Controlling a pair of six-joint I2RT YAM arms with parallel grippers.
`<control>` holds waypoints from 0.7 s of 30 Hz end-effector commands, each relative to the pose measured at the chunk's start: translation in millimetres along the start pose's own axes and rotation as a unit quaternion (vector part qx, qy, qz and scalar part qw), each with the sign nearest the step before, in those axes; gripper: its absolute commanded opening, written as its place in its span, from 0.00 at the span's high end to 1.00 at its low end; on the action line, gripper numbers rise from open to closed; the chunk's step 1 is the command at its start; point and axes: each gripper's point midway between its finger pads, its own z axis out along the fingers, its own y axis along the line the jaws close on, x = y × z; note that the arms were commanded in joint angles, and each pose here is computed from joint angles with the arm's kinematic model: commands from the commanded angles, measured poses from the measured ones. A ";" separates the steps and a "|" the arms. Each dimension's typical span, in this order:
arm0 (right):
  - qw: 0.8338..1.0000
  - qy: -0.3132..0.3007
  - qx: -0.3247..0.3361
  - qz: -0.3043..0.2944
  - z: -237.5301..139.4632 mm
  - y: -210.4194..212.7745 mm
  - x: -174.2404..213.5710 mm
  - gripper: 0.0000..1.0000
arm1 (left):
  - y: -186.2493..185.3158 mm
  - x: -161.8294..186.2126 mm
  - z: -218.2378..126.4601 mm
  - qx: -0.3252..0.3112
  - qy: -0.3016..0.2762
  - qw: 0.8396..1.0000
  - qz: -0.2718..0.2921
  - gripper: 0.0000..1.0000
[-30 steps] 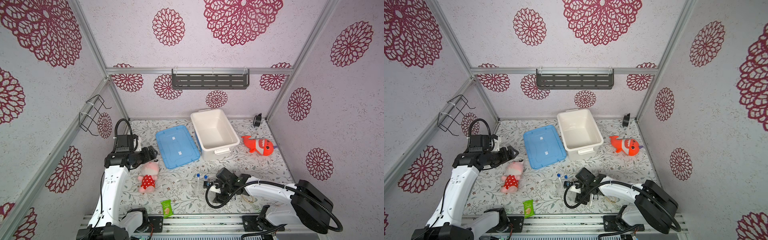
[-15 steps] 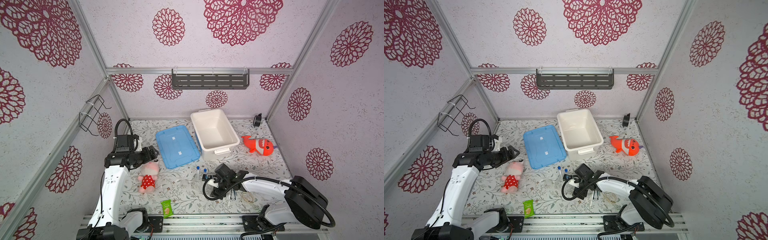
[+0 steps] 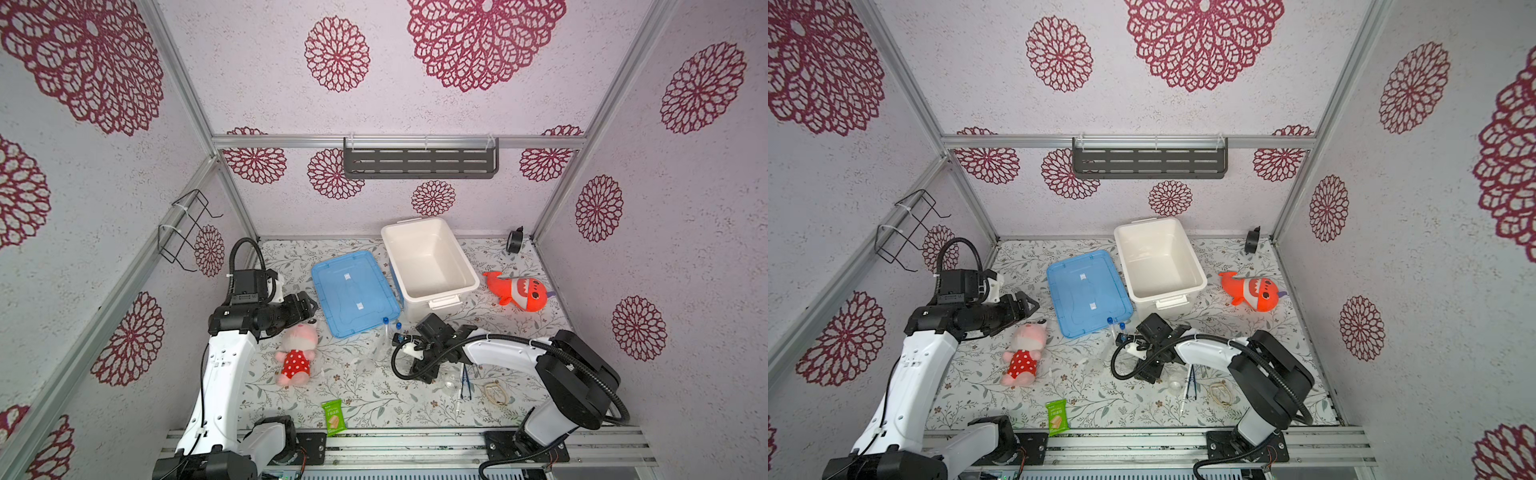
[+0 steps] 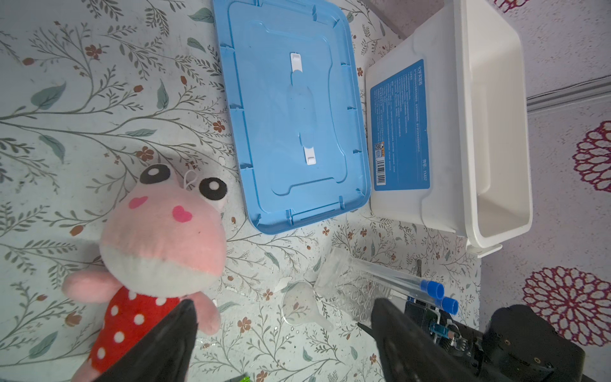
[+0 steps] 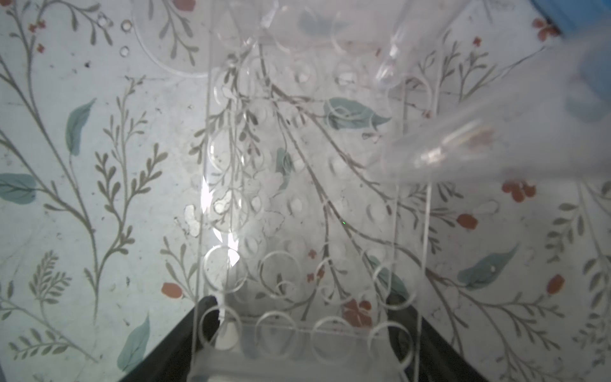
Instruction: Organize the chemistry lab equipment
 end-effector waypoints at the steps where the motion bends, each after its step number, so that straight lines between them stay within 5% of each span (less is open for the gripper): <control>1: 1.000 0.000 0.009 0.001 -2.5 -10.0 -10.8 0.28 | -2.4 -6.6 -9.3 0.001 -0.015 1.000 0.006 0.14; 21: 0.998 -0.022 -0.022 -0.062 16.4 11.2 -56.2 0.28 | 4.0 -4.3 -11.9 -0.013 -0.022 1.000 0.007 0.15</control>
